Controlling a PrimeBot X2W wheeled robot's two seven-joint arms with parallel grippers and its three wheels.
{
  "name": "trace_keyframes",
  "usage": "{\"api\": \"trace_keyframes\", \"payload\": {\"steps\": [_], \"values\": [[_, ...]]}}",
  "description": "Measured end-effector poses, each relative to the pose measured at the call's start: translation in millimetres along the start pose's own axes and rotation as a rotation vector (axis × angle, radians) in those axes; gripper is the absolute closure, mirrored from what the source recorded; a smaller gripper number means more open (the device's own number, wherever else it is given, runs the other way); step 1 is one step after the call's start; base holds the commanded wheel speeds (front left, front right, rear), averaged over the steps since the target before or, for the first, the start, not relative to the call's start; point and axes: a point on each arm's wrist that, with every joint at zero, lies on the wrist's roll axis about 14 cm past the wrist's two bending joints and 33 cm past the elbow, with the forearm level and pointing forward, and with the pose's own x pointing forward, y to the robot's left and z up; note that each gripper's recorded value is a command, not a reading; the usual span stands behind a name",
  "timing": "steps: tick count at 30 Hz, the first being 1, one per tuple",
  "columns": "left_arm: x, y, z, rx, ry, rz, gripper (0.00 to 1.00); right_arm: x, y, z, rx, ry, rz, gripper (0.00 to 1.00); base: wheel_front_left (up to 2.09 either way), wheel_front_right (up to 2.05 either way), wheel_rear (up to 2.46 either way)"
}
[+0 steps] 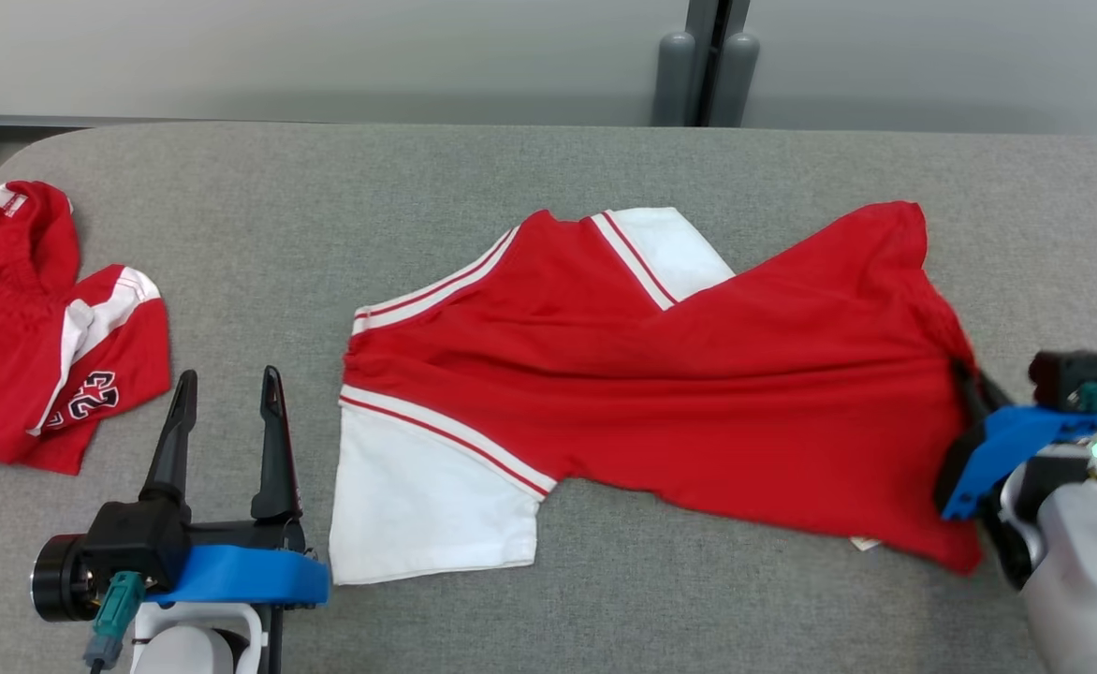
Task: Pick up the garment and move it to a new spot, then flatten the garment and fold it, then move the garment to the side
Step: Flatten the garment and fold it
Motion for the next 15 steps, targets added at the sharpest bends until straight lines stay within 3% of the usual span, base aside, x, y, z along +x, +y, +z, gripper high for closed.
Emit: {"api": "trace_keyframes", "payload": {"steps": [6, 7, 8, 9, 15], "values": [[0, 2, 1, -0.009, -0.002, 0.006, 0.0, 14, -17, 27, -0.002, -0.041, -0.037, 1.0, 0.0, 0.0, 0.0], [-1, 2, 0, -0.009, 0.0, 0.008, 0.0, 15, -17, 26, -0.001, -0.03, -0.038, 0.72, 0.0, 0.0, 0.0], [-1, 2, 0, -0.009, 0.001, 0.009, 0.0, 15, -17, 24, 0.008, -0.023, -0.039, 0.19, 0.0, 0.0, 0.0], [-2, 2, 0, -0.01, 0.002, 0.01, 0.0, 15, -16, 22, 0.019, -0.018, -0.04, 0.0, 0.0, 0.0, 0.0], [-4, 2, 3, -0.012, -0.005, 0.011, 0.0, 8, -12, 28, 0.058, -0.076, -0.042, 0.0, 0.0, 0.0, 0.0]]}}
